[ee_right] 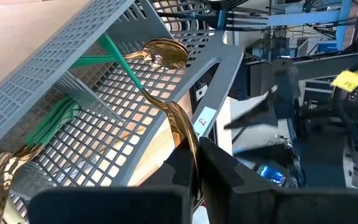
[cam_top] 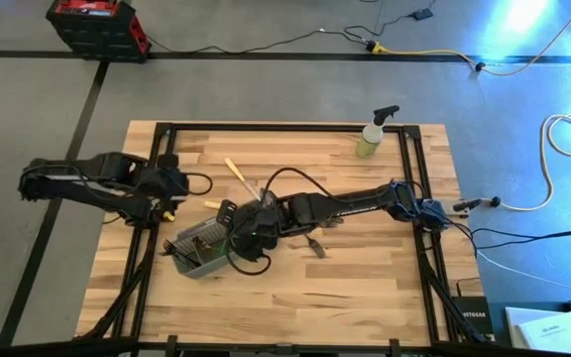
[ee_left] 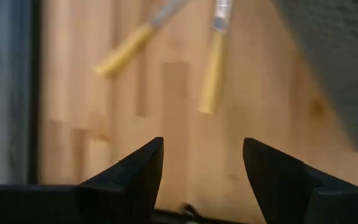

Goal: Sort silverware
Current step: Put the spoon into the silverware tray

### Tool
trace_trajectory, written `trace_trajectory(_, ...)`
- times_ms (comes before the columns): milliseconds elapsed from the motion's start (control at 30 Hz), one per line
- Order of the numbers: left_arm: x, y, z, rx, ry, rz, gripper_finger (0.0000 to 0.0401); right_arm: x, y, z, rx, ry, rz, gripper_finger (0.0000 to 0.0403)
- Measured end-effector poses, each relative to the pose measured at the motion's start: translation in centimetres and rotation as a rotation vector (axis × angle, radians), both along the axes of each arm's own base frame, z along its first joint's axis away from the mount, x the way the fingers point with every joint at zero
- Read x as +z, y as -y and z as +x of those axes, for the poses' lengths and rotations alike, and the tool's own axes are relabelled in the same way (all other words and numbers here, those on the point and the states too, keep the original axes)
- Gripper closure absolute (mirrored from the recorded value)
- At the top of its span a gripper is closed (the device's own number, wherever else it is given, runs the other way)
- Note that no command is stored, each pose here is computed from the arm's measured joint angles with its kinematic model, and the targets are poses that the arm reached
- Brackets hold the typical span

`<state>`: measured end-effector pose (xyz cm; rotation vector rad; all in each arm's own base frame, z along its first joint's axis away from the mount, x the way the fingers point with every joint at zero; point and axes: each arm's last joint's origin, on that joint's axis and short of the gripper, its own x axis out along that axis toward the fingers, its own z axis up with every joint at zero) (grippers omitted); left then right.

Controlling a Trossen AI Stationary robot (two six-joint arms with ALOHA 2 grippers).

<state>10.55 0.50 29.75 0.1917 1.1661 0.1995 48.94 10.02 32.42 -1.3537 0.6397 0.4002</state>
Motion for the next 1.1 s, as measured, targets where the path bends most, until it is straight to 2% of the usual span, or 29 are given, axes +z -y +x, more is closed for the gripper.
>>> trace_trajectory(100,-0.1,0.1,-0.9,0.071,-0.030,-0.065,0.0196,0.0,0.0,0.0,0.000,0.000,0.001,0.0403)
trace_trajectory(233,-0.6,0.0,-2.7,0.198,-0.193,-0.091,0.0196,0.0,0.0,0.0,-0.001,0.001,0.001,0.0403)
trace_trajectory(267,-0.6,0.1,-2.7,0.225,-0.189,-0.116,0.0196,0.0,0.0,0.0,-0.001,0.001,0.001,0.0403)
trace_trajectory(433,-0.5,1.0,-2.9,0.173,-0.164,-0.394,0.0196,0.0,0.0,0.0,-0.002,0.001,0.002,0.0403)
trace_trajectory(533,-0.5,1.4,-3.2,0.195,-0.215,-0.488,0.0196,0.0,0.0,0.0,-0.002,0.001,0.002,0.0403)
trace_trajectory(667,-0.4,2.1,-3.0,0.158,-0.239,-0.600,0.0196,0.0,0.0,0.0,-0.002,0.002,0.003,0.0403)
trace_trajectory(767,-0.7,2.5,-2.5,0.144,-0.213,-0.621,0.0196,0.0,-0.1,0.0,-0.001,0.001,0.003,0.0403)
trace_trajectory(867,-1.9,3.0,-2.2,0.109,-0.242,-0.639,0.0196,0.0,-0.3,0.0,-0.004,0.003,-0.006,0.0403)
trace_trajectory(1033,-4.1,3.6,-2.3,0.159,-0.344,-0.565,0.0197,0.0,-0.6,-0.1,-0.011,0.008,-0.019,0.0403)
trace_trajectory(1100,-4.0,3.8,-2.1,0.165,-0.318,-0.552,0.0201,0.0,-0.6,-0.1,-0.012,0.013,-0.020,0.0403)
